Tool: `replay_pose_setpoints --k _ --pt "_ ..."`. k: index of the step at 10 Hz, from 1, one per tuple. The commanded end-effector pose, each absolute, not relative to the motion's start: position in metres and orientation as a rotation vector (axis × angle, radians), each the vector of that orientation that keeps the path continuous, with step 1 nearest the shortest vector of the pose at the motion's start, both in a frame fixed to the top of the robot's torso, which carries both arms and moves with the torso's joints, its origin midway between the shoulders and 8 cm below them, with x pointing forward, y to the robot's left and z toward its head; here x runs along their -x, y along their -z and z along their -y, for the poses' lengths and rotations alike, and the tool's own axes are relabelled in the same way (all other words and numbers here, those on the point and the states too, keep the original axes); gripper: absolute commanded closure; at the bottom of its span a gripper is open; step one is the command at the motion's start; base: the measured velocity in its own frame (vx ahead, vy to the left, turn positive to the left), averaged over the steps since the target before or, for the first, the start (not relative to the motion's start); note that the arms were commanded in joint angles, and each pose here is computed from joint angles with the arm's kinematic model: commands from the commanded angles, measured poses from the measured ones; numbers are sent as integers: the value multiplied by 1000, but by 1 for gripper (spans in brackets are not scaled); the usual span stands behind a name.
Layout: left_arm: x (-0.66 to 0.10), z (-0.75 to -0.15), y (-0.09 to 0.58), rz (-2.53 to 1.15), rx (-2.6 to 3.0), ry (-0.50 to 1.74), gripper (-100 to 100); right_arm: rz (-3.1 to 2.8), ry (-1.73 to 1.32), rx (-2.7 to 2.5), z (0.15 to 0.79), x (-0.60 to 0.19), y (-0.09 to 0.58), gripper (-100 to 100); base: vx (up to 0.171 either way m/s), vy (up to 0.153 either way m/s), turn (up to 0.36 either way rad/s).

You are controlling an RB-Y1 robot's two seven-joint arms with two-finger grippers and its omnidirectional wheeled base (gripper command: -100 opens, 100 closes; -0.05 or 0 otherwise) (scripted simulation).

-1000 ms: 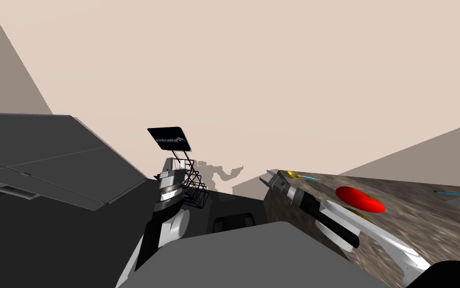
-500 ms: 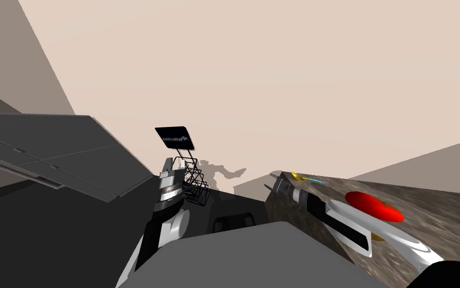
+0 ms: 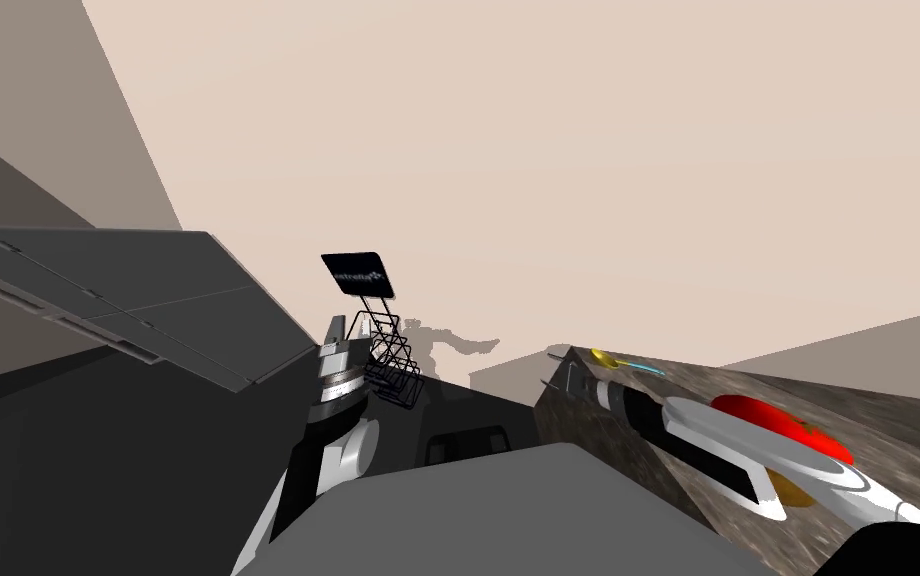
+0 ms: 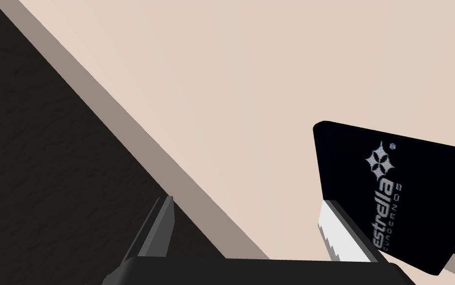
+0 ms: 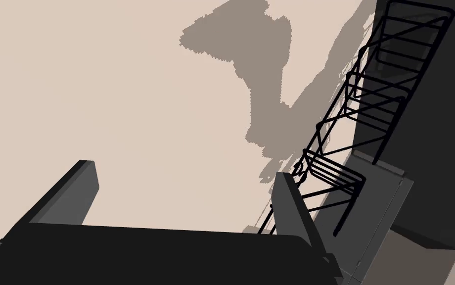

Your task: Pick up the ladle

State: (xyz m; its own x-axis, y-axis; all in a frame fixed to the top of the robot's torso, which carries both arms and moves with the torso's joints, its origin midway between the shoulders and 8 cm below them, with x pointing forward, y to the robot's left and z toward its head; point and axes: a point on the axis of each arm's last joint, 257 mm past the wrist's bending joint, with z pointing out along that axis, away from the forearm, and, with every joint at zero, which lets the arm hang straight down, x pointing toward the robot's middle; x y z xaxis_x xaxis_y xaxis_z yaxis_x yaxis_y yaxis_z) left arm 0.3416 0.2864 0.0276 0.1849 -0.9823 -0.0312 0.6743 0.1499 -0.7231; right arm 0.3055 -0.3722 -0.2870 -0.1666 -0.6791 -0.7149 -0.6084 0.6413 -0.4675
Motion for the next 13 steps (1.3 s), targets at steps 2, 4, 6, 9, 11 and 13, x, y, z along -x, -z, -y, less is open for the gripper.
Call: replay_pose_setpoints --k 2,4,6,9,11,13 --pt "-342 -286 -28 -581 651 1291 0 -1871 197 1189 400 -298 302 -100 6 -5 54" --pt "-342 -286 -28 -581 651 1291 0 -1873 267 1312 421 -293 308 -100 7 -8 51" --pt "-342 -286 -28 -581 651 1291 0 -1869 336 1430 441 -288 313 -100 7 -14 40" --pt "-342 -286 -28 -581 651 1291 0 -1853 405 1564 464 -285 314 -100 5 -22 37" --pt "-342 -286 -28 -581 651 1291 0 -1838 467 1673 484 -281 316 -100 7 -29 28" --pt "-342 -286 -28 -581 651 1291 0 -1818 525 1778 503 -277 316 -100 10 -31 25"
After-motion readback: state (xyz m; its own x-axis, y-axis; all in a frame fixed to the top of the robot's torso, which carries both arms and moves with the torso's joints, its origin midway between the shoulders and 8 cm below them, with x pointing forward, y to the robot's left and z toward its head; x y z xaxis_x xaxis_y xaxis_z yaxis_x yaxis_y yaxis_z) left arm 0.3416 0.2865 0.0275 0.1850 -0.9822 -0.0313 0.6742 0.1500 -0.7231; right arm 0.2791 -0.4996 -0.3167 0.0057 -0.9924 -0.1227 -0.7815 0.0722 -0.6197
